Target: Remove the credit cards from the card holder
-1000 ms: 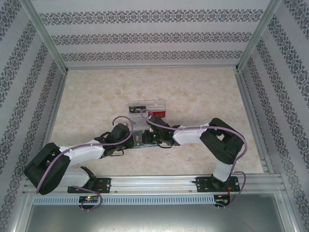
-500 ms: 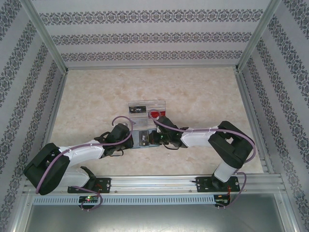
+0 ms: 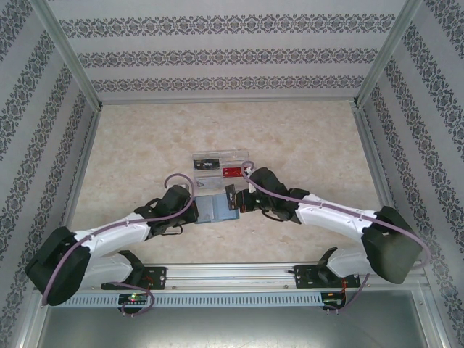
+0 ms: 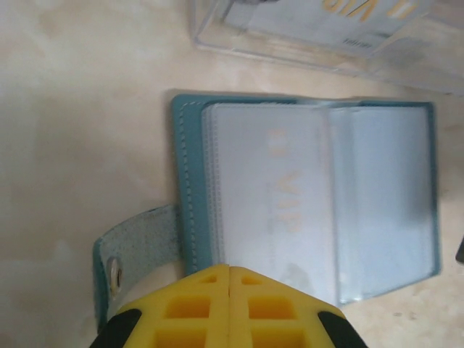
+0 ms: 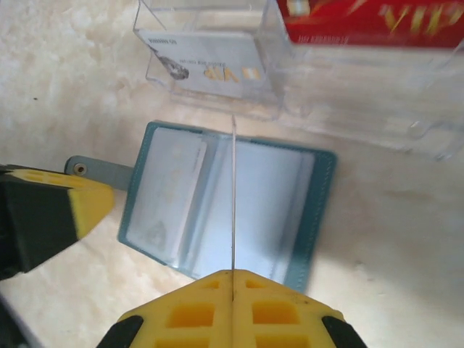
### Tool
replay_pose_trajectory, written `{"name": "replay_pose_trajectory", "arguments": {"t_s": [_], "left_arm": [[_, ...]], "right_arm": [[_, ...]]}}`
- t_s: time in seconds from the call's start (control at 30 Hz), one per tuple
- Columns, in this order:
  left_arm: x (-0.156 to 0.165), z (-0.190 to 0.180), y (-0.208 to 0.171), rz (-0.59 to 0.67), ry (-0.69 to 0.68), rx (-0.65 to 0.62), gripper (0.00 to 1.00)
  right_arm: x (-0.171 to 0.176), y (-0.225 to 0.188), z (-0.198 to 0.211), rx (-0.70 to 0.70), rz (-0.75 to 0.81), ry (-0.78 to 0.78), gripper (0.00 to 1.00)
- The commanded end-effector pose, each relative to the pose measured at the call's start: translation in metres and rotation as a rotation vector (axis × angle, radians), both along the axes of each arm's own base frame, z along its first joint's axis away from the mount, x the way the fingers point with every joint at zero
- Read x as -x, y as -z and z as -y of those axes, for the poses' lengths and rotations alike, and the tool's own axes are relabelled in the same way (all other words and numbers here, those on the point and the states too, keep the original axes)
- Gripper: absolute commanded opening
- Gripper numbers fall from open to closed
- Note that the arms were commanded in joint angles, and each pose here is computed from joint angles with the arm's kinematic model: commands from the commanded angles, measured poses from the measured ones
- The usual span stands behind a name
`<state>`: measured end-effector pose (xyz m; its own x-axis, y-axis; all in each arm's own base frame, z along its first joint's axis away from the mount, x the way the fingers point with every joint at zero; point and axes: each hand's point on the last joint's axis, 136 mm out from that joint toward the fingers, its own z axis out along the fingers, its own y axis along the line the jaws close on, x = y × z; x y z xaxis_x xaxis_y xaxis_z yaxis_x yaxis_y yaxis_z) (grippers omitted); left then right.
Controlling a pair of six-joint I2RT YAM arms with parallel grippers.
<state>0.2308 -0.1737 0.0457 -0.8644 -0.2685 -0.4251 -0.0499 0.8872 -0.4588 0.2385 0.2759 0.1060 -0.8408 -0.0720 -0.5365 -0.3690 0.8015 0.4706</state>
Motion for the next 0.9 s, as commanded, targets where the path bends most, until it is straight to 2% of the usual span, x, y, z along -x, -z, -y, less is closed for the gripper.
{"name": "replay_pose_trajectory", "arguments": {"t_s": [0.0,0.03,0.07,0.17,0.2,0.27,0.3,0.67,0.87], "left_arm": [[-0.001,-0.002,-0.021,0.041,0.011,0.012,0.11],[-0.001,-0.002,-0.025,0.057,0.012,0.018,0.18],[0.0,-0.005,-0.029,0.072,0.011,0.022,0.29],[0.004,-0.01,-0.041,0.119,0.015,0.033,0.75],[0.006,-0.013,-0.044,0.134,0.011,0.03,0.85],[0.008,-0.02,-0.049,0.161,0.007,0.019,0.96],[0.01,-0.023,-0.051,0.174,0.003,0.01,1.0],[0.026,-0.068,-0.054,0.284,-0.094,-0.063,1.0],[0.031,-0.083,-0.062,0.346,-0.15,-0.047,1.0]], "right_arm": [[-0.01,-0.023,0.018,0.21,0.188,-0.074,0.0],[-0.013,-0.031,0.018,0.249,0.239,-0.093,0.0],[-0.015,-0.038,0.018,0.298,0.297,-0.125,0.0],[-0.022,-0.055,0.009,0.439,0.469,-0.236,0.0],[-0.025,-0.058,0.005,0.487,0.516,-0.272,0.0],[-0.03,-0.065,-0.005,0.553,0.584,-0.344,0.0],[-0.033,-0.069,-0.012,0.575,0.619,-0.384,0.0],[-0.062,-0.077,-0.059,0.846,0.885,-0.785,0.0],[-0.07,-0.071,-0.074,0.927,0.921,-0.937,0.0]]}}
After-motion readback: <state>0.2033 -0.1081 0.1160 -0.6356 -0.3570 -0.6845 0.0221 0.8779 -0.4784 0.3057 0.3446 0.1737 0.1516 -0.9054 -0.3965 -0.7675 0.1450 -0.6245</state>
